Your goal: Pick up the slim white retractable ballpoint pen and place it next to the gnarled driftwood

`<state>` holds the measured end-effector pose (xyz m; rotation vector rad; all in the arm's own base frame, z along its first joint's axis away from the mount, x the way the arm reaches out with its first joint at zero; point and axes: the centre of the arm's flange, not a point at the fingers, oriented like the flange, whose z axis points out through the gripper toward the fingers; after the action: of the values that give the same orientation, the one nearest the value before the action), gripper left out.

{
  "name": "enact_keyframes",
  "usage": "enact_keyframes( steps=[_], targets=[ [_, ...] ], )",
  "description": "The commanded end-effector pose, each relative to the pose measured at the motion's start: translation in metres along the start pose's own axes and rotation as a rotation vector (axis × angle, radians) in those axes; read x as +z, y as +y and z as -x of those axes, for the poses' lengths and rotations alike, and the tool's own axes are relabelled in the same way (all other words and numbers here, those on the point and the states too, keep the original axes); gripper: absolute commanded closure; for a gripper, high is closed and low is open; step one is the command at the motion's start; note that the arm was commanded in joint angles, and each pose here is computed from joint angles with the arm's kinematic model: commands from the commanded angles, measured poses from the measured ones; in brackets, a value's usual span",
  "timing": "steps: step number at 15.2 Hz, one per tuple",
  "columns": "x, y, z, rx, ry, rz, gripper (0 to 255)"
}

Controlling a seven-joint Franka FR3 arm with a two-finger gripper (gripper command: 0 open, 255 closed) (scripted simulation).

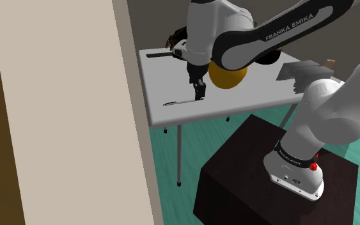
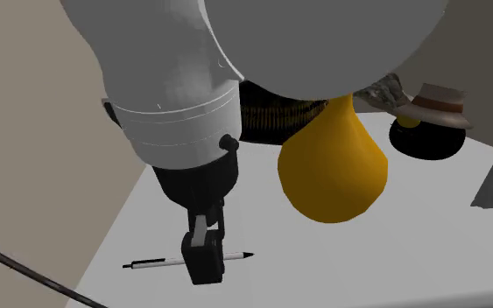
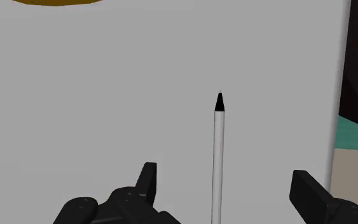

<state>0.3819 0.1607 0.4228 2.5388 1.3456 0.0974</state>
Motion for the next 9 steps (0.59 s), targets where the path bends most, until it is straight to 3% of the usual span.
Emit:
enact_keyframes(
  steps=[1,9],
  targets=[
    [0.009,-0.006,-0.008,-0.039,0.013,0.009,0],
    [0.044,-0.006,-0.009,-0.039,0.013,0.009,0]
  ],
)
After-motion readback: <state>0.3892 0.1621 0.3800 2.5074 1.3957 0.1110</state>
